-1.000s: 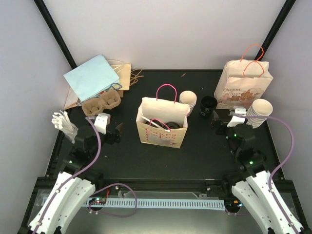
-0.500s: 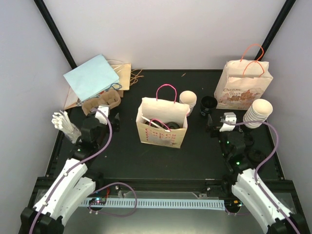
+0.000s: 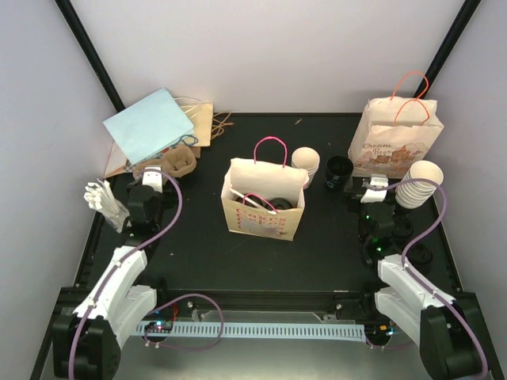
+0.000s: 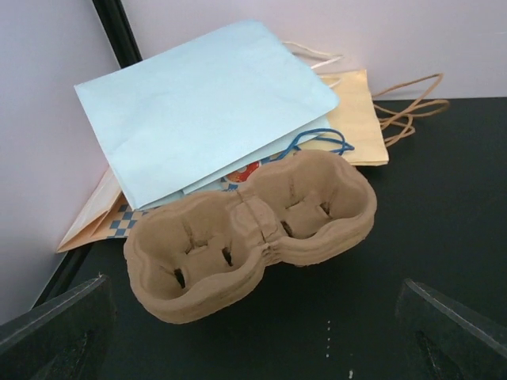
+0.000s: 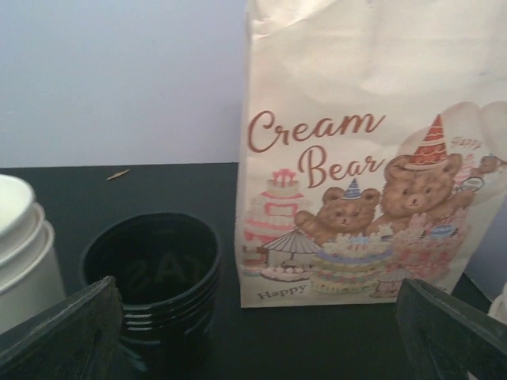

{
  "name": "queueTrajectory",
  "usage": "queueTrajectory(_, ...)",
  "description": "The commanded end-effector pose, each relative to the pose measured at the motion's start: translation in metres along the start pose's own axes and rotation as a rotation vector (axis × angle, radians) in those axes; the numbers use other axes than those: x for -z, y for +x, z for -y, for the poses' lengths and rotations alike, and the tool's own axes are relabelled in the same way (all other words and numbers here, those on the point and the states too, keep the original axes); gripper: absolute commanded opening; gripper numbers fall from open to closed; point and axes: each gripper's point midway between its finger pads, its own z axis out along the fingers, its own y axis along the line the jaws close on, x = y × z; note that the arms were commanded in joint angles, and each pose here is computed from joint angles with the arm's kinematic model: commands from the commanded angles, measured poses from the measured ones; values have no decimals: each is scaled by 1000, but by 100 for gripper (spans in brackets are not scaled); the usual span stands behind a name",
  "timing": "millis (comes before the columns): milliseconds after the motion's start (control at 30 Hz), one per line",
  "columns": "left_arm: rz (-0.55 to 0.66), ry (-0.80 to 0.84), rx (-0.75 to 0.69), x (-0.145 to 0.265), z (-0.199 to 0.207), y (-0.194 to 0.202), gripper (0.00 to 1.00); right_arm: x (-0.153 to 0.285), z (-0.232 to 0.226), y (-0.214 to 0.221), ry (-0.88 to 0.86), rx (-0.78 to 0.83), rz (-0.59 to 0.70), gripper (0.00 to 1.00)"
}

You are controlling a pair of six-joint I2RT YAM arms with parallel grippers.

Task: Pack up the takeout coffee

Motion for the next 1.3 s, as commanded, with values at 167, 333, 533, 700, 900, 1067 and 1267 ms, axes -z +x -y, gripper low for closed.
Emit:
queueTrajectory(167, 31, -115, 40, -23, -21, -4, 99, -15, 20, -5, 72, -22, 82, 96)
queueTrajectory(333, 89, -150, 97, -30, -29, 5, 99, -23, 17, 0, 35, -12, 83, 97)
queueTrajectory(533, 71, -111, 93, -46, -21, 16, 99, -41, 14, -1, -32, 1, 71, 97)
queueTrajectory(700, 62, -30, 50, -61, -5, 13, 99, -51, 18, 10, -48, -28, 68, 98)
queueTrajectory(900, 72, -7, -5, -73, 0, 5, 99, -58, 19, 19, -37, -33, 47, 100)
queueTrajectory(1067, 16, 25, -16, -86, 6, 13, 99, -66, 22, 20, -15, -38, 14, 100)
queueTrajectory(1267, 23, 51, -18, -84, 9, 12, 99, -67, 21, 20, -20, -33, 14, 100)
